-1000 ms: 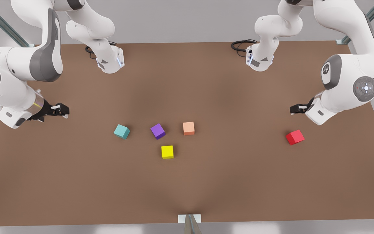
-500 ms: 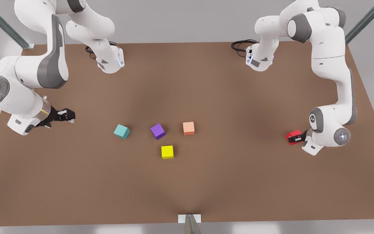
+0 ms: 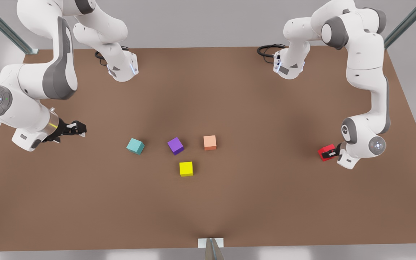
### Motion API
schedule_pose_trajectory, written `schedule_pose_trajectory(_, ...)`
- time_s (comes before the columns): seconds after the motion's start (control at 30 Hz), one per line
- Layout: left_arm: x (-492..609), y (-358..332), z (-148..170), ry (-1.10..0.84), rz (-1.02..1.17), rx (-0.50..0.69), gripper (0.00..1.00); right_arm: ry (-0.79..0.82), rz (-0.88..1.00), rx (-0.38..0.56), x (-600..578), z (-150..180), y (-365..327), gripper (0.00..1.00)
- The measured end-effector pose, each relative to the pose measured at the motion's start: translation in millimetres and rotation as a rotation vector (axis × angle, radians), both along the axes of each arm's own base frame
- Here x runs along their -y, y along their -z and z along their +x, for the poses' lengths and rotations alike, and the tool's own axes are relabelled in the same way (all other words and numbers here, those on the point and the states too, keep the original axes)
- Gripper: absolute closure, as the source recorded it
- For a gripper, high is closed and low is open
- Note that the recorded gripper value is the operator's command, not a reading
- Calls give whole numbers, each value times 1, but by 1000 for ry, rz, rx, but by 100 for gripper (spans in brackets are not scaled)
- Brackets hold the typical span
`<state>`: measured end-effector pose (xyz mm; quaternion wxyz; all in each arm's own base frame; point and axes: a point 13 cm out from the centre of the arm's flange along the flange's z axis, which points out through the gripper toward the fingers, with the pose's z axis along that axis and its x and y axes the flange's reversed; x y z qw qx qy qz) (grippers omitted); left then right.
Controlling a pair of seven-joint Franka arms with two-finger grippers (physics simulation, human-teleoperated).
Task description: Pick up red wooden cube and pass to hand red wooden cube and place in blue wooden cube
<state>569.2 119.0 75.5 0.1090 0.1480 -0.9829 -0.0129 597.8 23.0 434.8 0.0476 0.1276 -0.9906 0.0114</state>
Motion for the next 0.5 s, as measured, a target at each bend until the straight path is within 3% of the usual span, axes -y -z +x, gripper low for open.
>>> schedule_pose_trajectory(0.2, -1, 33, -5, -2, 7, -16, 0, -5, 5, -12, -3, -3, 4, 0)
schedule_pose_trajectory(0.23, -1, 35, -4, -2, 8, -13, 6, -5, 5, -13, -3, -3, 4, 0)
schedule_pose_trajectory(0.3, -2, 35, -2, -5, 10, -4, 33, -6, 6, -14, -3, -3, 4, 0)
schedule_pose_trajectory(0.5, 7, 19, 14, -33, -6, 46, 37, -10, 16, -22, -8, -3, 9, 0)
